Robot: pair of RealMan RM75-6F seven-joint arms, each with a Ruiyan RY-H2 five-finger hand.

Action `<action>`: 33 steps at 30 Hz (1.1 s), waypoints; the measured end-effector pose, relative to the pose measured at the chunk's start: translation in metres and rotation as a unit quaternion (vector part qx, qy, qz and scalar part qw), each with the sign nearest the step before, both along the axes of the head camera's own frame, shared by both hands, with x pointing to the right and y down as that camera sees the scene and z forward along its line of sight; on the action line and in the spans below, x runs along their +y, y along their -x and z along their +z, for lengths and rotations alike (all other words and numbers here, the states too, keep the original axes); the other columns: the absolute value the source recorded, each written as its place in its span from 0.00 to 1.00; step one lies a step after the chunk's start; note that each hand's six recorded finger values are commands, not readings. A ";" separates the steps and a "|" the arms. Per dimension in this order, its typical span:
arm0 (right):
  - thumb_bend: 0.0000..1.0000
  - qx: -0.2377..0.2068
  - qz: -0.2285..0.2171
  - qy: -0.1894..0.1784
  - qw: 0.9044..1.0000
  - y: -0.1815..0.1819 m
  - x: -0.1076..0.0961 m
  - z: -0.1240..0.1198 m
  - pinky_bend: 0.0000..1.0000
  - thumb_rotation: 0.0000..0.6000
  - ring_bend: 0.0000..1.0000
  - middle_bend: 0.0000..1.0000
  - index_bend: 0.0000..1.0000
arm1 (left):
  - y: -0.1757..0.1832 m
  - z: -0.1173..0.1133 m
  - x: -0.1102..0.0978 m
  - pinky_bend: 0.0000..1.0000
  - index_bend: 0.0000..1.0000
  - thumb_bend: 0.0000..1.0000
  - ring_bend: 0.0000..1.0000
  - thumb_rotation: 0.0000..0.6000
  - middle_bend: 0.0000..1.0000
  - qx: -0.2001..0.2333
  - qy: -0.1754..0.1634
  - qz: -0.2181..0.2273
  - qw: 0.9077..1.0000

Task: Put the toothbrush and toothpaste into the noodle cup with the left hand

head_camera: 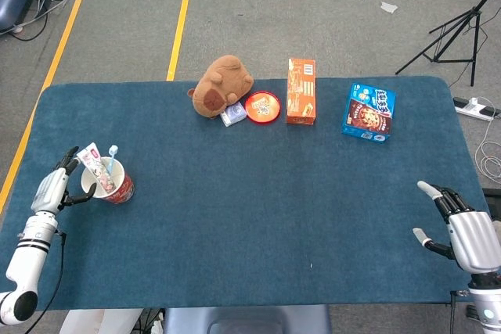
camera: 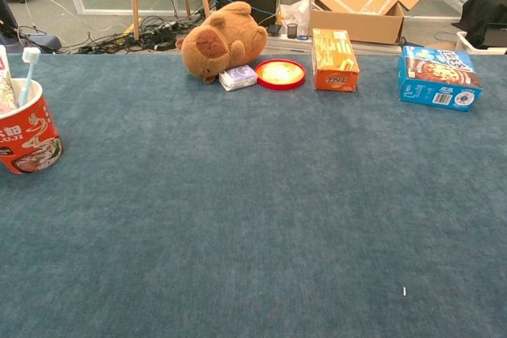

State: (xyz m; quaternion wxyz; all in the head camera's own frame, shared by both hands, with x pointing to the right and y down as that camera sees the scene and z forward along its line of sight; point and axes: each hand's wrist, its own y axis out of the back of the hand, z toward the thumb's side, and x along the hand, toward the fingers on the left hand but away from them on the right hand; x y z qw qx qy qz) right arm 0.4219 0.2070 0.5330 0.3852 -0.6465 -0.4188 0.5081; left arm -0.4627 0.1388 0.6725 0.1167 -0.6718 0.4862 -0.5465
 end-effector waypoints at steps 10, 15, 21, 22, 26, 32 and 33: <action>0.16 0.000 0.001 0.001 1.000 0.000 0.000 0.001 0.60 1.00 0.24 0.26 0.19 | 0.006 -0.003 0.003 0.00 0.21 0.38 0.00 1.00 0.00 -0.002 0.000 -0.006 1.000; 0.16 0.000 0.000 0.001 1.000 0.000 0.000 0.001 0.60 1.00 0.24 0.26 0.19 | 0.008 -0.005 0.004 0.00 0.21 0.38 0.00 1.00 0.00 -0.002 -0.002 -0.009 1.000; 0.16 0.000 0.000 0.001 1.000 0.000 0.001 0.001 0.60 1.00 0.24 0.26 0.19 | 0.010 -0.007 0.005 0.00 0.21 0.38 0.00 1.00 0.00 -0.003 -0.003 -0.011 1.000; 0.16 0.000 0.000 0.001 1.000 0.000 0.001 0.001 0.60 1.00 0.24 0.26 0.19 | 0.011 -0.007 0.005 0.00 0.21 0.38 0.00 1.00 0.00 -0.003 -0.003 -0.011 1.000; 0.16 0.000 0.000 0.001 1.000 0.000 0.001 0.001 0.60 1.00 0.24 0.26 0.19 | 0.014 -0.008 0.007 0.00 0.21 0.38 0.00 1.00 0.00 -0.005 -0.002 -0.014 1.000; 0.16 0.000 0.000 0.000 1.000 0.000 0.001 0.001 0.60 1.00 0.24 0.26 0.19 | 0.020 -0.010 0.010 0.00 0.21 0.38 0.00 1.00 0.00 -0.009 -0.003 -0.018 1.000; 0.16 0.000 0.000 0.000 1.000 0.000 0.001 0.001 0.60 1.00 0.24 0.26 0.19 | 0.020 -0.010 0.010 0.00 0.21 0.38 0.00 1.00 0.00 -0.009 -0.004 -0.019 1.000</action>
